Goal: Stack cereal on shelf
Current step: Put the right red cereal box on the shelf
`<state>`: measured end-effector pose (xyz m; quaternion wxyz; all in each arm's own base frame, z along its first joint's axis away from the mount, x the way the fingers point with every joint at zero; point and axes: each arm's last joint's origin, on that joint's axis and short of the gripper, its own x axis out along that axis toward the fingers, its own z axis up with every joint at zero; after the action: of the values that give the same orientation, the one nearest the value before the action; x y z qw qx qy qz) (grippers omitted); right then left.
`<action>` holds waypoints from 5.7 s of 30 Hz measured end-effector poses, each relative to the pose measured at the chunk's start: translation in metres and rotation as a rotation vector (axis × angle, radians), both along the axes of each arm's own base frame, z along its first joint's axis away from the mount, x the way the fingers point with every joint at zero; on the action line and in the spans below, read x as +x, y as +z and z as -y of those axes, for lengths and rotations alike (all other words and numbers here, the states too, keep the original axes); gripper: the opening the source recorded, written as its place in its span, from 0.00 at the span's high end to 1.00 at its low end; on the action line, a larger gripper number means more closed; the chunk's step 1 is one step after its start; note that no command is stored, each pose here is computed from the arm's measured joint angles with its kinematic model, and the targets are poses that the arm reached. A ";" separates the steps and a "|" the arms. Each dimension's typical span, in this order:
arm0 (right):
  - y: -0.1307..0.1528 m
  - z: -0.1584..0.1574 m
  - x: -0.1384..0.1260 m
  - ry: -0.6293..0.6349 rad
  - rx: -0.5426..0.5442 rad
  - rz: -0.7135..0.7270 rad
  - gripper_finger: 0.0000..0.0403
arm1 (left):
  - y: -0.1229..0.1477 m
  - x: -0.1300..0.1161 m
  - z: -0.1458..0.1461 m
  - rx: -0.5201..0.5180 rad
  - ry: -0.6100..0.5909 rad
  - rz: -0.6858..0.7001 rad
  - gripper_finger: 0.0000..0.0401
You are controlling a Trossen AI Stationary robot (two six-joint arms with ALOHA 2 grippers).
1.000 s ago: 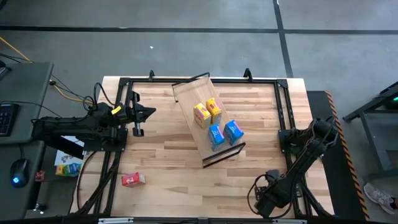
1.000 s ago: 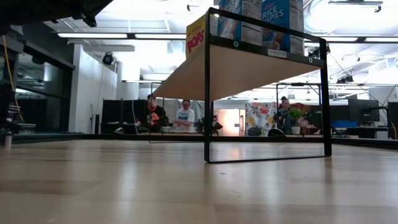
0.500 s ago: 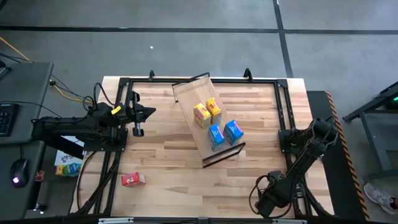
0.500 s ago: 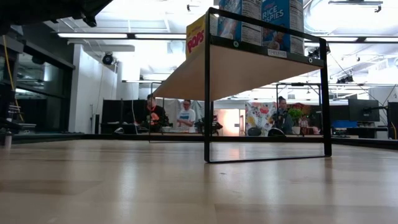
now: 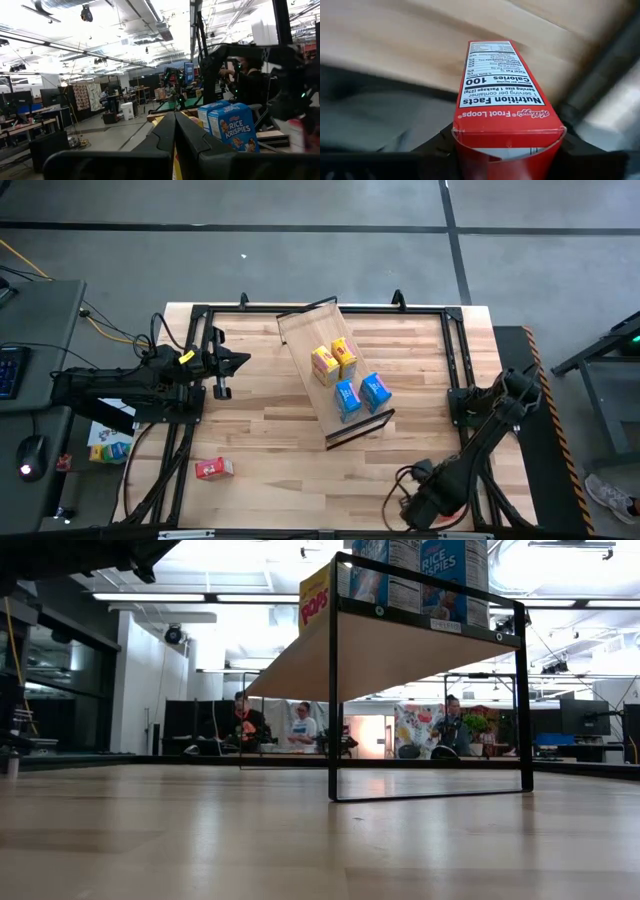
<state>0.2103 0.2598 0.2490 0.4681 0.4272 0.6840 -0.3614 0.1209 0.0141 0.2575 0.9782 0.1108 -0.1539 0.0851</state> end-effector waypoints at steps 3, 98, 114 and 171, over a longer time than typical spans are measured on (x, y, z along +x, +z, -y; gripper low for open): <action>0.025 -0.001 0.022 0.101 -0.004 0.294 0.62 | 0.000 0.000 0.000 0.000 0.000 0.000 1.00; 0.109 0.393 0.181 0.328 -0.347 0.631 0.41 | 0.005 -0.001 0.000 0.068 0.028 0.026 1.00; 0.110 0.394 0.185 0.405 -0.335 0.699 0.37 | 0.005 -0.001 0.000 0.068 0.029 0.025 1.00; 0.182 0.367 0.180 0.796 -0.657 1.106 0.75 | 0.003 -0.001 0.000 0.073 0.034 0.009 1.00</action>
<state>0.3898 -0.1073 0.4315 0.9414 0.1056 0.3093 -0.0836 0.1201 0.0144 0.2607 0.9712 0.1485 -0.1592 0.0967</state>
